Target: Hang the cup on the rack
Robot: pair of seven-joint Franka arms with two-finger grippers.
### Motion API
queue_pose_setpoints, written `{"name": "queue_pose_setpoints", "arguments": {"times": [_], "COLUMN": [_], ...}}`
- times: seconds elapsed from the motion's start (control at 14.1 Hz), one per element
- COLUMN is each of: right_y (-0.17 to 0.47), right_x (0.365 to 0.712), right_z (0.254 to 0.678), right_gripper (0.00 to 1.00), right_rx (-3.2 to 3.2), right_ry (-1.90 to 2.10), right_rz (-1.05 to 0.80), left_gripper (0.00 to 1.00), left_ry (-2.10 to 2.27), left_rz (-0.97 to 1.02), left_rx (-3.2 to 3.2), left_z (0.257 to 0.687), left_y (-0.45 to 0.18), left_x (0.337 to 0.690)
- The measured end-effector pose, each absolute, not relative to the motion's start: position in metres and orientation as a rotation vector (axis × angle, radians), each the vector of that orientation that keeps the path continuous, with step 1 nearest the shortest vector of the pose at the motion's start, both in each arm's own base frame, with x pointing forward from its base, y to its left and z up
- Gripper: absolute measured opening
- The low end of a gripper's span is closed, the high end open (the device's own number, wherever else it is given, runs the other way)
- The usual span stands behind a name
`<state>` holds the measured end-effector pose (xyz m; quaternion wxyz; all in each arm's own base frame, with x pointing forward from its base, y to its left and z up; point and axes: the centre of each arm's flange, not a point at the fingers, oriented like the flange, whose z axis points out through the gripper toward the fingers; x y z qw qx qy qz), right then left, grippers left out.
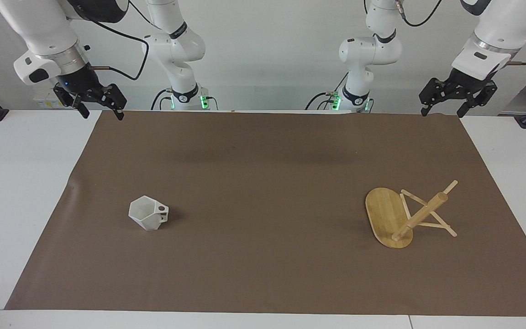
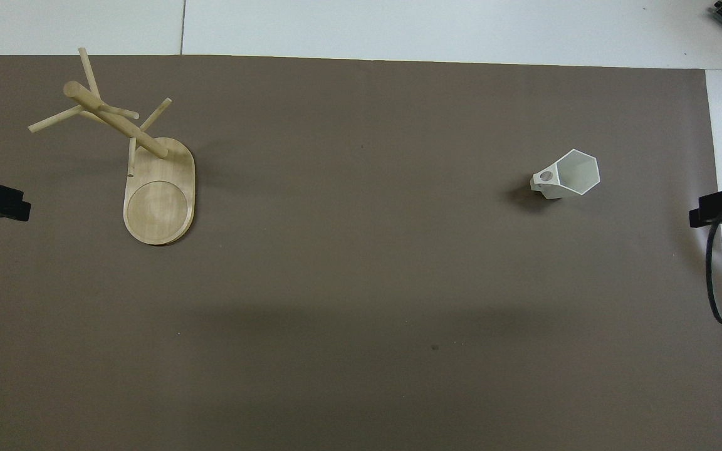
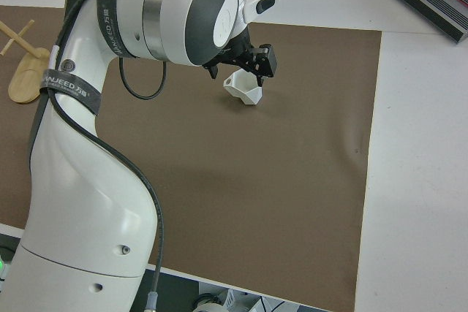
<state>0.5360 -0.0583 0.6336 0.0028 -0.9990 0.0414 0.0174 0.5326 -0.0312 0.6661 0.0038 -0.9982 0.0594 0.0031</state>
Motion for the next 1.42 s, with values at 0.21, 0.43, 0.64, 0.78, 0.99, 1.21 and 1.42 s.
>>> {"name": "queue_pose_setpoints", "arguments": {"times": [0.21, 0.43, 0.64, 0.78, 0.99, 1.21, 1.42], "right_y": [-0.060, -0.060, -0.060, -0.062, -0.064, -0.066, -0.067], "right_x": [0.536, 0.536, 0.536, 0.535, 0.541, 0.550, 0.557], "right_z": [0.633, 0.633, 0.633, 0.633, 0.630, 0.611, 0.590], "right_gripper": [1.00, 1.00, 1.00, 1.00, 1.00, 1.00, 1.00], "right_rx": [-3.132, -3.132, -3.132, -3.132, -3.135, -3.136, -3.134], "right_ry": [0.134, 0.134, 0.135, 0.141, 0.145, 0.145, 0.146], "right_rz": [0.057, 0.058, 0.058, 0.058, -0.017, -0.145, -0.230], "left_gripper": [1.00, 1.00, 1.00, 1.00, 1.00, 1.00, 1.00], "left_ry": [0.189, 0.194, 0.194, 0.194, 0.194, 0.194, 0.194], "left_rz": [0.004, 0.002, -0.001, -0.006, -0.013, -0.013, -0.012], "left_rx": [-3.128, -3.128, -3.128, -3.128, -3.128, -3.128, -3.128], "left_z": [0.666, 0.665, 0.665, 0.665, 0.665, 0.665, 0.665], "left_y": [-0.032, -0.034, -0.034, -0.034, -0.034, -0.034, -0.034], "left_x": [0.533, 0.533, 0.533, 0.534, 0.534, 0.534, 0.534]}}
